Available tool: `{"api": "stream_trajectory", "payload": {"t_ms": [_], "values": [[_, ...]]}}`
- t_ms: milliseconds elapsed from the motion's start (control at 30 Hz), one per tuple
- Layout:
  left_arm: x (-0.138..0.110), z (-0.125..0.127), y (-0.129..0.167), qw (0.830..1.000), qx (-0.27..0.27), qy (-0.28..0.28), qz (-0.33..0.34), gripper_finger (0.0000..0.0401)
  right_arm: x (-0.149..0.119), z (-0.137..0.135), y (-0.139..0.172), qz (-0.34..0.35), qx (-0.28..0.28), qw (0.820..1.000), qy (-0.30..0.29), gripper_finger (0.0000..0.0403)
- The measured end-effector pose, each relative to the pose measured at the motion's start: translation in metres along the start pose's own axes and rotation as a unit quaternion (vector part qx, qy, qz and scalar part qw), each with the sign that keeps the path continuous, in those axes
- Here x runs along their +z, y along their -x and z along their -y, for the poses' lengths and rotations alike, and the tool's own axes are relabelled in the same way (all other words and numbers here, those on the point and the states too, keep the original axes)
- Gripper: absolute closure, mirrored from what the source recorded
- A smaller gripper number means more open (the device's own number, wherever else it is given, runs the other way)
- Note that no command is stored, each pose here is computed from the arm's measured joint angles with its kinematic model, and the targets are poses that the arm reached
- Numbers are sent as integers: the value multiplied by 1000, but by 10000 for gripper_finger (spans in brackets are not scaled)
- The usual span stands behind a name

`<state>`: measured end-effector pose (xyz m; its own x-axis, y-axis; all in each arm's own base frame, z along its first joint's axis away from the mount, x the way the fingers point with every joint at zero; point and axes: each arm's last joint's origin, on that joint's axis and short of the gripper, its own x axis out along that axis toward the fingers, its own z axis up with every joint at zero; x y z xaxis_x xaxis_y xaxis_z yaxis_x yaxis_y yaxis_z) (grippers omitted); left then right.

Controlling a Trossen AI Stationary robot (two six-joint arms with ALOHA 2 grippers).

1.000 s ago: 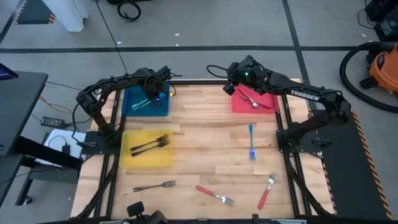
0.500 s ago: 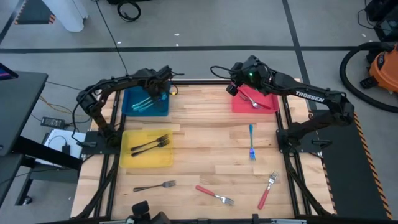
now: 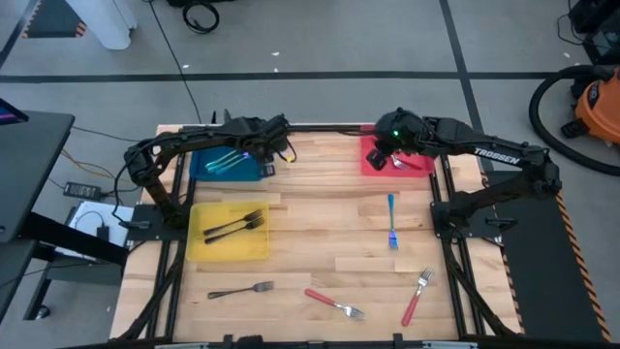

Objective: Sort silverware by color (type)
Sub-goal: Put the pink fork into the red bin

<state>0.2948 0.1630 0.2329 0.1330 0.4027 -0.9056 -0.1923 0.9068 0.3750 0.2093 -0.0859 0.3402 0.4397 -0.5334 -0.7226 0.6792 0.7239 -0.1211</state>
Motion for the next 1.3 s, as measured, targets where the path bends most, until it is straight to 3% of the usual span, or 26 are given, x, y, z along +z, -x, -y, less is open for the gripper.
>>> {"api": "stream_trajectory", "payload": {"t_ms": [167, 500, 733, 933, 1300], "values": [[16, 20, 16, 999, -2, -34, 33, 287, -19, -8, 7, -96, 61, 992, -55, 304], [27, 65, 34, 994, -18, -84, 63, 287, -51, -37, 17, -218, 103, 966, -94, 304], [30, 93, 45, 990, -29, -111, 78, 287, -64, -74, 25, -197, 179, 961, -69, 304], [28, 114, 53, 992, -42, -97, 72, 287, -80, -111, 31, -169, 262, 948, -65, 304], [21, 153, 70, 992, -63, -84, 72, 287, -108, -177, 24, -133, 341, 929, 44, 304]]}}
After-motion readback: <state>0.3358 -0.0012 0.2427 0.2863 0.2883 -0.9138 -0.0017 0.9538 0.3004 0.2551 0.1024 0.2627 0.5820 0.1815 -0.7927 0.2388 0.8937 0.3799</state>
